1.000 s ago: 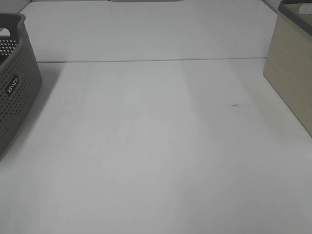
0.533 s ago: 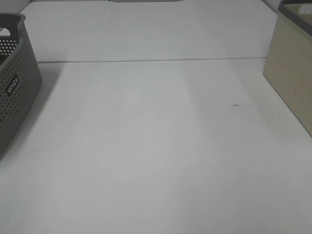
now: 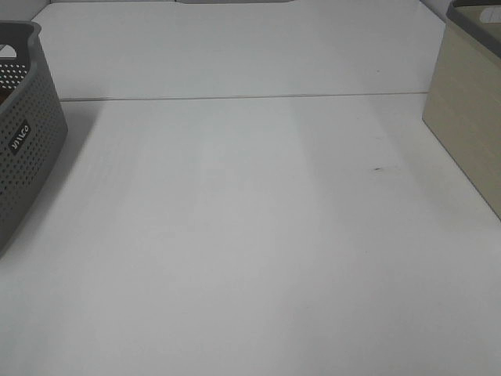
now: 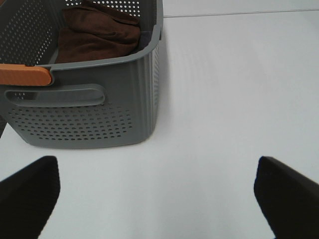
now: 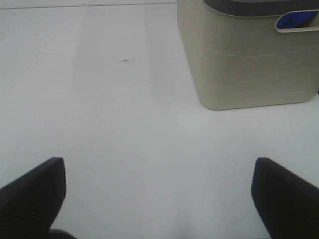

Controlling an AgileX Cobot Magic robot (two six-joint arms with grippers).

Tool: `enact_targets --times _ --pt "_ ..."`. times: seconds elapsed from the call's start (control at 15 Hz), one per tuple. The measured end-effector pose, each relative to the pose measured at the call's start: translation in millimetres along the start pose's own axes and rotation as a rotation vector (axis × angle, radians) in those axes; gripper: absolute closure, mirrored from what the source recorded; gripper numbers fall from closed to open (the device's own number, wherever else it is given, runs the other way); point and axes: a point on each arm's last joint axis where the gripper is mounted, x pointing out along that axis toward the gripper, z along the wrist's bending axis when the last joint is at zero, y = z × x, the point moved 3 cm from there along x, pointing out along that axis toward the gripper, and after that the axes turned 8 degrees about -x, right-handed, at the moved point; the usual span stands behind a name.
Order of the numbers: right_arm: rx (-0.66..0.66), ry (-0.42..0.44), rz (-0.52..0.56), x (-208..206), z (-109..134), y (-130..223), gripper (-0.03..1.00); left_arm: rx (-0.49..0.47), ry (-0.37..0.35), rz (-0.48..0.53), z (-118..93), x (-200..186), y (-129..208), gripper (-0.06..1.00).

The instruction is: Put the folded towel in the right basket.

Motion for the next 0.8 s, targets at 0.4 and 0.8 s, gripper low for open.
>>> enact_targets --times 0.4,0.8 --pt "0.0 0.0 -0.001 0.0 0.0 -0.1 0.01 0.0 0.0 0.0 0.0 0.0 0.0 -0.04" --pt "0.0 0.0 -0.001 0.0 0.0 -0.1 0.01 0.0 0.0 0.0 0.0 0.0 0.0 -0.04"
